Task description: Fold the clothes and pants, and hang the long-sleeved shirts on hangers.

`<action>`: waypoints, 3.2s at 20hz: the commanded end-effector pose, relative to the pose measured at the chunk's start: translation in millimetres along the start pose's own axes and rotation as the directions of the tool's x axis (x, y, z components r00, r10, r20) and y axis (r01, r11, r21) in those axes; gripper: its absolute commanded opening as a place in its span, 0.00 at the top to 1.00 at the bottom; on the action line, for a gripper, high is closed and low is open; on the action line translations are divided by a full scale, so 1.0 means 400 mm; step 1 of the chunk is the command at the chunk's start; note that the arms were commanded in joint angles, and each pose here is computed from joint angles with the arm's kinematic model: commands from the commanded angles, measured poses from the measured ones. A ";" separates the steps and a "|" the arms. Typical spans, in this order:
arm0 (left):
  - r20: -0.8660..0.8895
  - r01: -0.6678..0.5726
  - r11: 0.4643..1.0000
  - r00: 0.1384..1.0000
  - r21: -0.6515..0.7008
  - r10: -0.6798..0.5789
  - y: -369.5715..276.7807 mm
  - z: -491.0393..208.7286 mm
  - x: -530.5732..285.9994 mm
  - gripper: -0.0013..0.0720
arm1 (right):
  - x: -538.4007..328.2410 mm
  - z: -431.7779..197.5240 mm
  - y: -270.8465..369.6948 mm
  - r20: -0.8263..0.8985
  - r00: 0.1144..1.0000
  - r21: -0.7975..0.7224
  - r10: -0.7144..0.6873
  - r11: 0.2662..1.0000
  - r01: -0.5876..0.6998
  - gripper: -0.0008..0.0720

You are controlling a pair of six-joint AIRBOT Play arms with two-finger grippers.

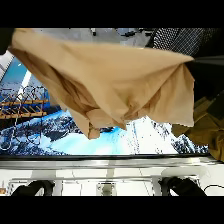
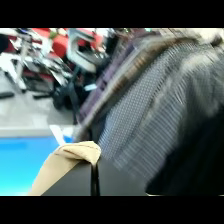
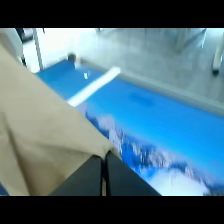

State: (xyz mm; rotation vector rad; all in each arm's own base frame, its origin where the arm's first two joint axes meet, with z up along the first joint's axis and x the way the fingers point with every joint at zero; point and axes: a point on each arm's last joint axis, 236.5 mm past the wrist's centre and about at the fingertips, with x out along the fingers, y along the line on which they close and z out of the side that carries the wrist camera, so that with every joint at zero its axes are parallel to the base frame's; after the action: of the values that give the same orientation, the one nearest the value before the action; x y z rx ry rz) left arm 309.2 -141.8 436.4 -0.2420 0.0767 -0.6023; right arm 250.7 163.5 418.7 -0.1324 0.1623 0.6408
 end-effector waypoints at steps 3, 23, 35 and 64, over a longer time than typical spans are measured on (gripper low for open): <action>-0.271 0.049 0.994 0.960 -0.093 -0.073 -0.015 -0.194 0.033 0.95 | 0.151 -0.170 -0.069 -0.277 0.960 0.027 -0.034 0.999 0.044 0.95; -0.704 -0.177 0.908 0.692 -0.380 -0.160 0.201 -0.798 0.374 0.95 | 0.436 -0.683 -0.230 -0.708 0.666 0.114 0.233 0.969 -0.218 0.16; -0.686 -0.184 0.908 0.714 -0.377 -0.140 0.216 -0.785 0.386 0.95 | 0.438 -0.947 0.131 -0.798 0.407 0.160 0.445 0.806 -0.569 0.20; -0.729 -0.636 0.771 0.545 -0.039 0.414 0.785 -0.613 -0.238 0.12 | 0.514 -0.476 0.095 -0.518 0.759 0.135 0.394 0.914 -0.382 0.95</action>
State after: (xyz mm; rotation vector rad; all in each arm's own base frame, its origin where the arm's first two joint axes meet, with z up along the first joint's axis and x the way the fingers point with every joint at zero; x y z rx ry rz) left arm 396.4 55.5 143.5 -0.2481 0.9093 -0.1476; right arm 368.2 280.0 186.8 -0.2707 0.7665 1.0171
